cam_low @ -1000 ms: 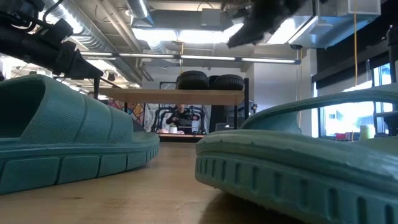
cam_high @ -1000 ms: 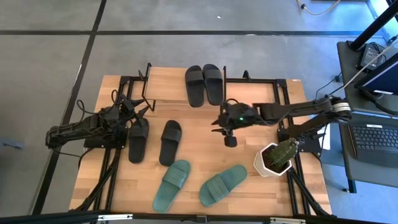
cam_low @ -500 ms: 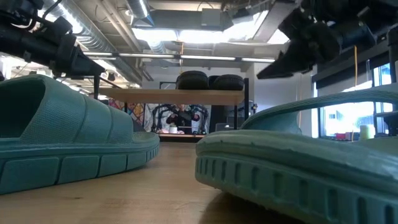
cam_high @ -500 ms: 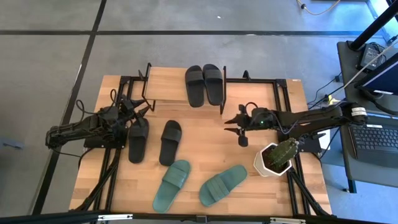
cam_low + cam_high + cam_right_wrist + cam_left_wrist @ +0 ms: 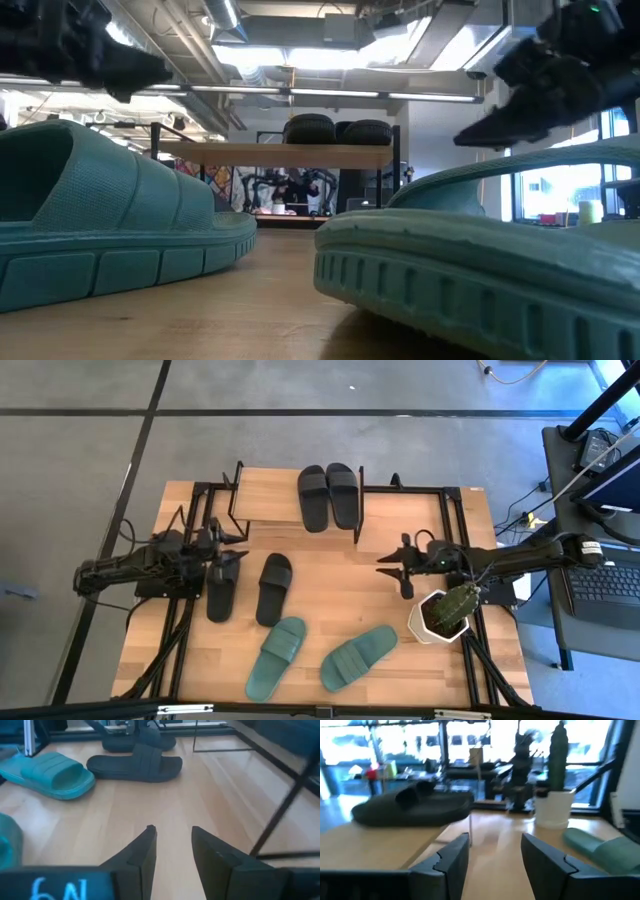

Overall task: Pick and place slides into the shelf
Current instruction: Put the black slide on the shelf

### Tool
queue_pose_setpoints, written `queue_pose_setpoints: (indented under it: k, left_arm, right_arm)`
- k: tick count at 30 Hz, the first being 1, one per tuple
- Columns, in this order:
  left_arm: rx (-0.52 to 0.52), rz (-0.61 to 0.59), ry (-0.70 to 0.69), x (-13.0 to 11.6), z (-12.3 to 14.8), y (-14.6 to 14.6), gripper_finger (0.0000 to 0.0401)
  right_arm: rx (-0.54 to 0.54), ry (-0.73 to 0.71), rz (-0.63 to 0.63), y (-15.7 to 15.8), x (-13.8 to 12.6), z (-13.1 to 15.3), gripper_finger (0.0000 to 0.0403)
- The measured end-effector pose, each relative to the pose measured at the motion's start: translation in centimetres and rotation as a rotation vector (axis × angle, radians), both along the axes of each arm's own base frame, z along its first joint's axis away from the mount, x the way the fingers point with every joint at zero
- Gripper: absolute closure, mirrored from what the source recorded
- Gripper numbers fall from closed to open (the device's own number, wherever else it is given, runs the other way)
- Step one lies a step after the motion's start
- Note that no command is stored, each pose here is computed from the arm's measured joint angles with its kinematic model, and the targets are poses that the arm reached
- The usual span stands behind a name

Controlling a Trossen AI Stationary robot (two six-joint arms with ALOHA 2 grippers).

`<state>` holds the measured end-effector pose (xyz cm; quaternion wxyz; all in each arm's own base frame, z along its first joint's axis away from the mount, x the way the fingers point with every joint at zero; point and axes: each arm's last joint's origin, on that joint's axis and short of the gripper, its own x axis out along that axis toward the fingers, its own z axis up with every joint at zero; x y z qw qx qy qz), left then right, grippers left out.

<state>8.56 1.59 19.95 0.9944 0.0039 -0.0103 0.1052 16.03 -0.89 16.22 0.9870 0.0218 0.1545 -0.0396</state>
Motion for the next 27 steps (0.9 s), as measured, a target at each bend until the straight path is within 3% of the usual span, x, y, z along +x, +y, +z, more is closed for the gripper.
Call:
queue_pose_setpoints:
  k: [7,12,21,27]
  left_arm:
    - [0.052,-0.083,-0.179,0.1,1.9,-0.8,0.0229]
    - [0.106,-0.060,-0.176,1.2,2.2,-1.3,0.0229]
    - [0.250,-0.058,0.057,5.4,4.5,-3.6,0.0229]
    - [0.383,-0.013,0.381,9.2,5.4,-7.3,0.0229]
  right_arm:
    - [0.000,-0.103,-0.003,0.1,-2.7,-1.3,0.0277]
    - [-0.037,-0.138,0.004,0.2,-3.3,-1.2,0.0277]
    - [-0.054,-0.141,0.008,0.2,-3.3,-1.1,0.0277]
    - [-0.050,-0.135,0.006,0.2,-3.4,-1.2,0.0277]
